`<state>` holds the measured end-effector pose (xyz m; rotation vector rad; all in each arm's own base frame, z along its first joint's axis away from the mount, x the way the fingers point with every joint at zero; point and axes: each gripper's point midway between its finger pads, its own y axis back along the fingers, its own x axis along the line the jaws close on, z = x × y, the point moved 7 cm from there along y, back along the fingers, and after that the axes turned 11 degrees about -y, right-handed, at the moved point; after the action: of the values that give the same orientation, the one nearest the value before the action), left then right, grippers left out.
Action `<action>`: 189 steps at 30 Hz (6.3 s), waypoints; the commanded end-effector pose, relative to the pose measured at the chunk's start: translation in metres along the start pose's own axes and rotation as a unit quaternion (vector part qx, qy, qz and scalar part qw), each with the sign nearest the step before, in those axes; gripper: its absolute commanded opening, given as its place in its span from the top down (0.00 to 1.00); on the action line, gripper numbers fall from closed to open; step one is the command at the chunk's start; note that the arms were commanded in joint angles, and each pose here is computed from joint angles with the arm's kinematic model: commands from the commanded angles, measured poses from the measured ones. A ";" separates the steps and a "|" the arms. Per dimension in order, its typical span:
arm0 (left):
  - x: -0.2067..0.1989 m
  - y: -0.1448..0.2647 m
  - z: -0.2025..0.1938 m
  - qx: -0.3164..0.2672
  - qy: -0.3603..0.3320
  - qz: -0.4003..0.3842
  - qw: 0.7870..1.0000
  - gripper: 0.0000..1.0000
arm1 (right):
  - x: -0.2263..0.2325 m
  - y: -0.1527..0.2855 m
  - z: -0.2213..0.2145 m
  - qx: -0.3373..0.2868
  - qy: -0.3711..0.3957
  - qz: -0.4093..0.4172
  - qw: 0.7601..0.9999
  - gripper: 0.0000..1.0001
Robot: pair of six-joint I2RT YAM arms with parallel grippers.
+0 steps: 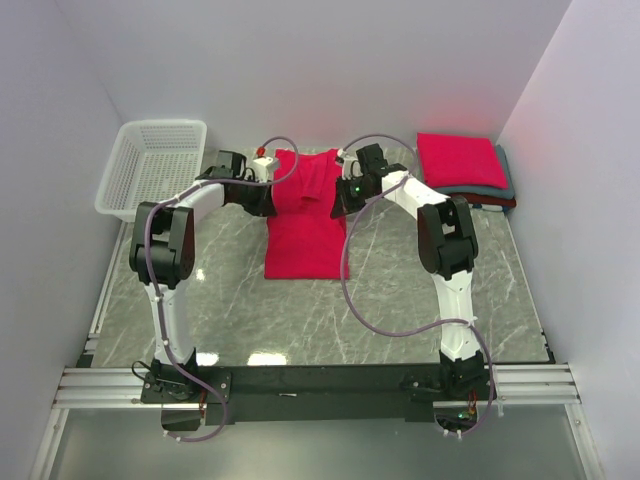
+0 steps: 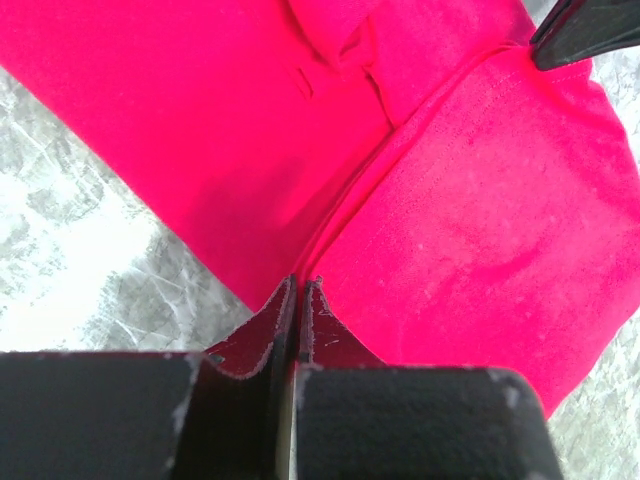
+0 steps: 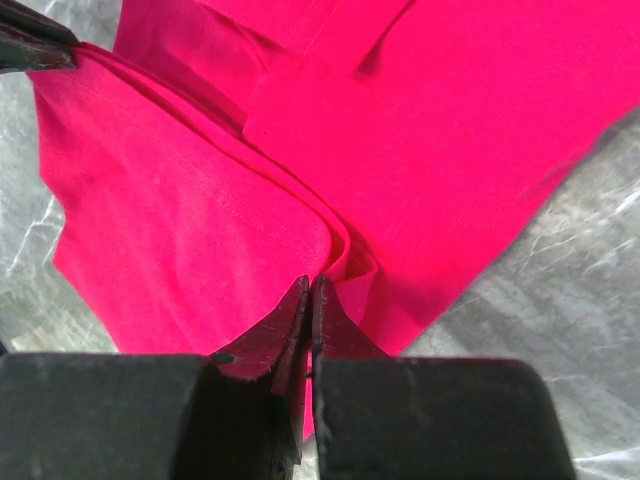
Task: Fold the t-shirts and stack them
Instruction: Fold the tshirt
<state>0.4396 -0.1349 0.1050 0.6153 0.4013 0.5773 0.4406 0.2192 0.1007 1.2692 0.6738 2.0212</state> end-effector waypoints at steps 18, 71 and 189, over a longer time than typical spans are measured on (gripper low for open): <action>0.030 -0.007 0.006 0.000 -0.005 0.036 0.999 0.99 | -0.010 0.000 0.021 -0.054 0.029 -0.054 0.997 1.00; -0.115 0.057 -0.100 0.024 -0.470 -0.046 0.881 0.51 | 0.006 0.033 -0.157 0.164 -0.121 0.028 0.979 0.93; -0.086 0.080 0.043 -0.041 -0.324 -0.130 0.936 0.99 | 0.053 0.158 -0.067 -0.068 0.405 0.029 0.911 1.00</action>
<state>0.3220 -0.1517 0.2043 0.6682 -0.1985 0.0410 0.2807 0.1496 0.1944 0.3953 0.9208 2.5649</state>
